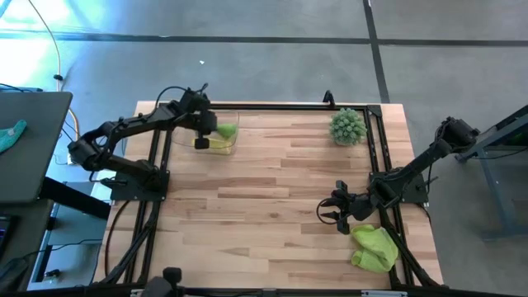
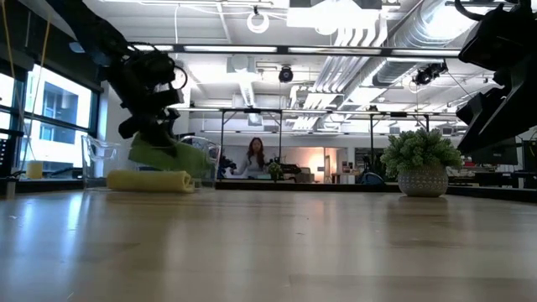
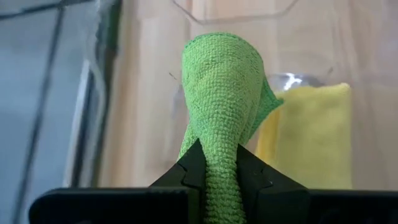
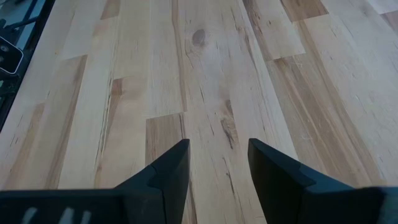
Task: Roll microfiber towels into tight, uniform cylinder then place into a basket
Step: Put the green microfiber cloth into the transparent bin, then fold the light green microfiber cloth
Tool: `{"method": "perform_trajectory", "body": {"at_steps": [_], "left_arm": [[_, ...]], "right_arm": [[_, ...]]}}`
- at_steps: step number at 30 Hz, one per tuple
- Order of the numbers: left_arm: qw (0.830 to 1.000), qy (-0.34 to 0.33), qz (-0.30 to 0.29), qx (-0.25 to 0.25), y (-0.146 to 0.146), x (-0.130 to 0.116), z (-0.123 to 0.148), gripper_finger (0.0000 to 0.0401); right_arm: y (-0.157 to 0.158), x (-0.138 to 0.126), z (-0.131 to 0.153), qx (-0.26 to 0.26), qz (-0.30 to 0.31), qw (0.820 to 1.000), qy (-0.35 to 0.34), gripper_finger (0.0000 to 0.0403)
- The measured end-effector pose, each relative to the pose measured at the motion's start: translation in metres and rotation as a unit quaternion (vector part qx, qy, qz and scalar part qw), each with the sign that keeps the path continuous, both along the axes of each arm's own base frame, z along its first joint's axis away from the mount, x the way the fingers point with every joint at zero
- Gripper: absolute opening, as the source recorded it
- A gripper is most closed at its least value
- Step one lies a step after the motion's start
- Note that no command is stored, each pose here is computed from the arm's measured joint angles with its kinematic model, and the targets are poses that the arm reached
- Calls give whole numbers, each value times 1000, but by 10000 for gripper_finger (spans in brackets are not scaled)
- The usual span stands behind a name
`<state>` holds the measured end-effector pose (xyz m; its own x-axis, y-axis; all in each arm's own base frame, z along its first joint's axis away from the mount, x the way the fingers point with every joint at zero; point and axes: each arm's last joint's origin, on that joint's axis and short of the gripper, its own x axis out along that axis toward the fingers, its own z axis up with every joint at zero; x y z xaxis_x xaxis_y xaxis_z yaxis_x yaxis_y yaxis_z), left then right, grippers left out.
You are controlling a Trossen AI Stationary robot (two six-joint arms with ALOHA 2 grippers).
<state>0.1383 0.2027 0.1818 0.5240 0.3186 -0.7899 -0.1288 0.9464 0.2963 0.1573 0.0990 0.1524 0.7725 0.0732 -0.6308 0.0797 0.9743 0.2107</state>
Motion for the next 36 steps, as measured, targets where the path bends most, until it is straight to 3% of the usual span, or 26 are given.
{"method": "perform_trajectory", "body": {"at_steps": [7,20,36], "left_arm": [[999,18,-13,-47,7,-3,-20,30],[997,24,-7,-71,19,4,-25,39],[998,24,12,-50,13,2,-12,183]], "right_arm": [[0,0,0,0,0,1000,0,154],[0,0,0,0,0,1000,0,154],[0,0,0,0,0,1000,0,154]]}}
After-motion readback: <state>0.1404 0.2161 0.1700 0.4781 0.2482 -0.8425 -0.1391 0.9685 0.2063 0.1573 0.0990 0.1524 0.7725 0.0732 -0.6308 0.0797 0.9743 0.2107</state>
